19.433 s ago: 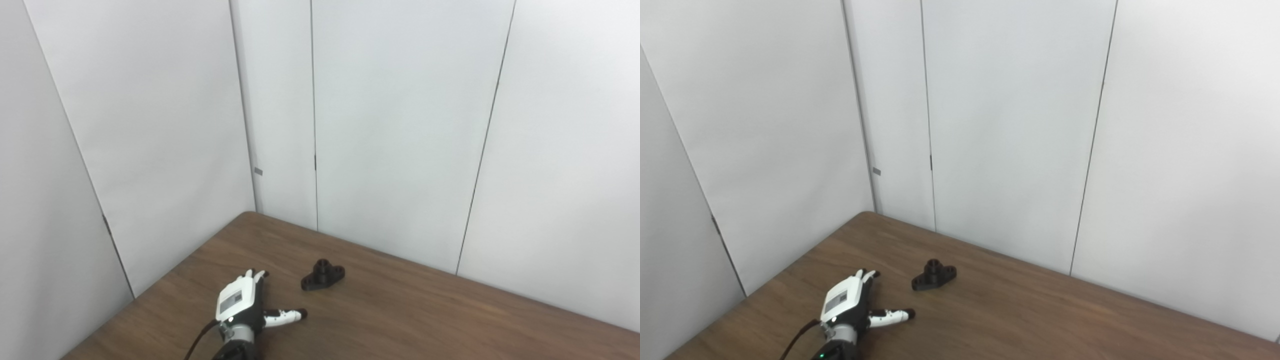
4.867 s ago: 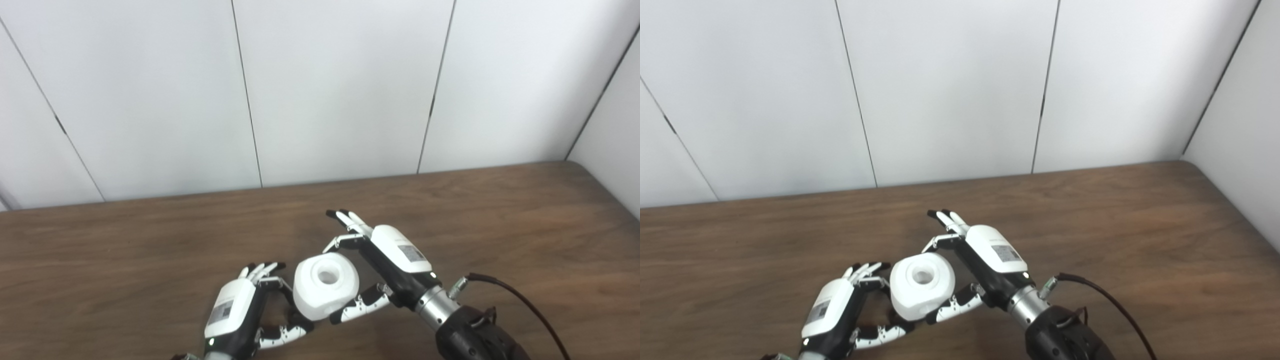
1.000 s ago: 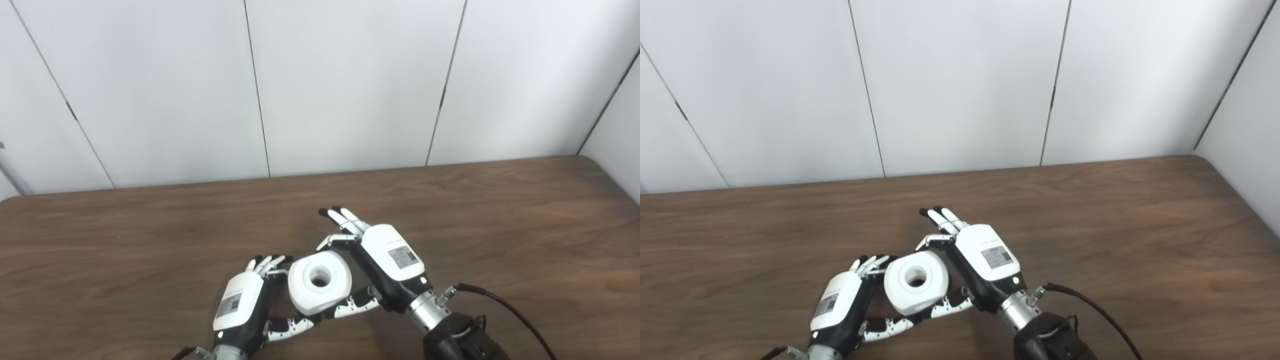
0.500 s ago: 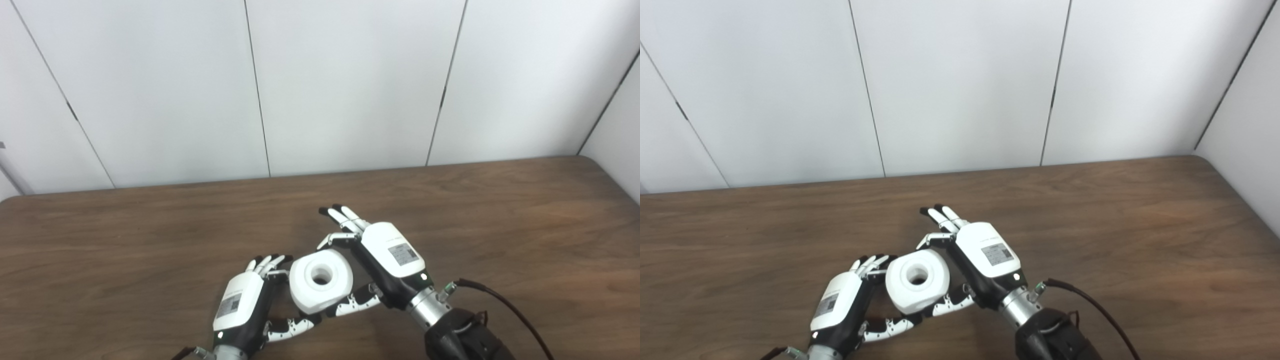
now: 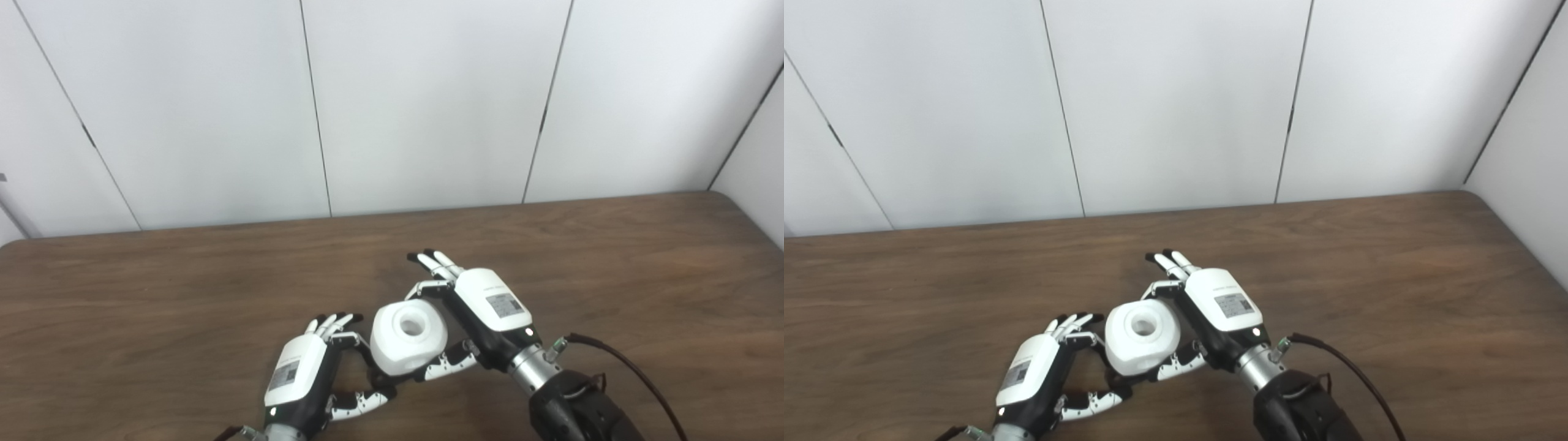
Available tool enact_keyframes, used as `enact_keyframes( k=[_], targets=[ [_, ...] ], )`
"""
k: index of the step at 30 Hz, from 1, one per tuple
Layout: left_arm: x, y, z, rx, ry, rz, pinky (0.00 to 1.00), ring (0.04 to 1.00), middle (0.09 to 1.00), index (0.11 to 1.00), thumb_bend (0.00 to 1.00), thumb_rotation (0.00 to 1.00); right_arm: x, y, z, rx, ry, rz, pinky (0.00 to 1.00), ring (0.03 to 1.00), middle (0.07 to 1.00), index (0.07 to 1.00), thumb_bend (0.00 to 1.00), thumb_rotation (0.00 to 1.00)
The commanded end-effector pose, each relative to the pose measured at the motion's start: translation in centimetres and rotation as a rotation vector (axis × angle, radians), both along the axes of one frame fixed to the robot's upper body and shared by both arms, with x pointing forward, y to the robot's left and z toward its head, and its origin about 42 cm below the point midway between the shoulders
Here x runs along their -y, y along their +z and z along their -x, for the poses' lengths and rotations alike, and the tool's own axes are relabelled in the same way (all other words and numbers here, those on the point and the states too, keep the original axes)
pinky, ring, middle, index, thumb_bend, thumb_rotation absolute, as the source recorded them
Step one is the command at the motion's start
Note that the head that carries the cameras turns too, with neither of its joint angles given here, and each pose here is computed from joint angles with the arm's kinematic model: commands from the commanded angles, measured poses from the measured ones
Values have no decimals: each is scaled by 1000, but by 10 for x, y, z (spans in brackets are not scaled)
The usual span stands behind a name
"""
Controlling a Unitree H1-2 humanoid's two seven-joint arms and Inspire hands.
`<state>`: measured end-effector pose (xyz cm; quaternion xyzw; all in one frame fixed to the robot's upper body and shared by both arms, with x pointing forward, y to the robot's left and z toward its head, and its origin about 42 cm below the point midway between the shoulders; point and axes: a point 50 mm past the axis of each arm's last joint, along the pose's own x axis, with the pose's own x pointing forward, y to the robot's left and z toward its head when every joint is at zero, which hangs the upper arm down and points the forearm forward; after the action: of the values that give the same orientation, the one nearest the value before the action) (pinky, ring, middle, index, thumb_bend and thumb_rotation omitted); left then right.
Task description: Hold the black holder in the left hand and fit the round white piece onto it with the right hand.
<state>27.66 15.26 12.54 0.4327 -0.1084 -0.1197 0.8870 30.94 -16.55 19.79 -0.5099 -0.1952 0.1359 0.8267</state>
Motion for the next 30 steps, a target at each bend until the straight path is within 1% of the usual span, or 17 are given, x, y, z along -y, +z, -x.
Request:
enact_keyframes(
  k=[1,6,10,13,19,30],
  targets=[
    [5,15,-2,62,-16,13,1000,937,889,482,515,49,5,3,-4,25,-11,23,858,968,941,479,506,143],
    [5,14,-2,61,-12,14,1000,938,887,482,515,48,4,3,-4,17,-9,24,869,977,951,479,506,143],
    [6,14,-2,59,-12,17,1000,940,889,482,515,48,3,4,-2,16,-4,23,856,973,949,480,506,144],
    [7,14,-2,67,-12,18,1000,935,885,481,515,48,0,6,0,16,9,19,885,982,954,480,506,142],
    [9,13,-3,79,-15,24,1000,929,878,481,515,48,-8,8,4,36,44,17,864,978,949,480,506,143],
    [14,11,-3,87,-12,26,1000,924,876,481,515,49,-14,8,9,49,93,67,898,981,948,479,508,145]
  ],
)
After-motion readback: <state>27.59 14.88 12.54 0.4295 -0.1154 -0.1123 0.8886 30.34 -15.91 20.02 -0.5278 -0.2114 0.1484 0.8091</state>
